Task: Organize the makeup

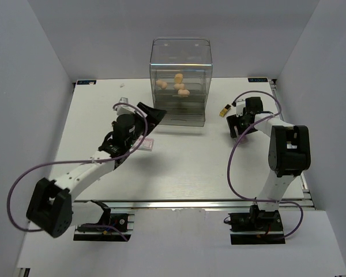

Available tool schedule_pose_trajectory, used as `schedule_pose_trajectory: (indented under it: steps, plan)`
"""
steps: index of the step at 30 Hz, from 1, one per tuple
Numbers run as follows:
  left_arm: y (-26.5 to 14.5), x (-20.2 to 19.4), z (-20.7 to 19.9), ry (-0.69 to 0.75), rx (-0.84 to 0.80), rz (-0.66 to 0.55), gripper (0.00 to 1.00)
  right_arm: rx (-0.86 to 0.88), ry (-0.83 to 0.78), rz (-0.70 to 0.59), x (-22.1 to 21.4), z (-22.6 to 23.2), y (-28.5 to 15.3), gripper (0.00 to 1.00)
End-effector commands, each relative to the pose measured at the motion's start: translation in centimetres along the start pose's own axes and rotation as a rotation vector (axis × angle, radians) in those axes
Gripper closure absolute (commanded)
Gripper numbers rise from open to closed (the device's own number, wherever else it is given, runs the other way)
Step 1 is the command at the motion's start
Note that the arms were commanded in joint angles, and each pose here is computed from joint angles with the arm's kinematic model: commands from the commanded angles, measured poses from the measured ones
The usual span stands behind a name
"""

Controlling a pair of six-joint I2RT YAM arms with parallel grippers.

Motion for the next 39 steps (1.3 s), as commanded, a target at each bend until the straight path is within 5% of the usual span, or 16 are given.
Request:
schedule_pose_trajectory:
  steps: [1,7,13,19,26,31,39]
  plan:
    - [-3.0,1.2,5.5,0.145,0.227,-0.022,0.02,-0.024,-0.031,-0.004,0.5,-0.7,-0.2,0.21]
    - [-7.3,3.8,9.6,0.175,0.393,-0.072,0.02,-0.005,-0.086,0.008,-0.7,-0.5,-0.4,0.52]
    - [-7.9,0.7,13.9,0.091,0.516,0.138,0.02,0.114,-0.21,-0.059,0.4,1.5,-3.2,0.99]
    - [-7.9,-1.3,15.3,0.018,0.554,0.222,0.02,0.405,-0.432,-0.278,2.8,7.3,-10.3,1.0]
    - [-7.8,-2.6,15.9,-0.054,0.569,0.272,0.02,0.548,-0.848,-0.524,4.9,16.0,-16.1,1.0]
    - [-7.5,-2.8,16.0,-0.071,0.571,0.278,0.02,0.486,-1.033,-0.639,7.7,22.9,-15.5,1.0]
    - [-8.1,-3.9,17.1,-0.088,0.598,0.299,0.02,0.278,-1.109,-0.748,15.2,27.1,-13.3,0.99]
Point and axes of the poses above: each gripper's point midway between its finger pads, its own y axis out along the fingers, its own z axis along the line the jaws close on, x = y × z, the point moved 1 cm from there along -y, back along the fingers, and after that the axes turned 15 degrees about y, right-handed, at the moved point
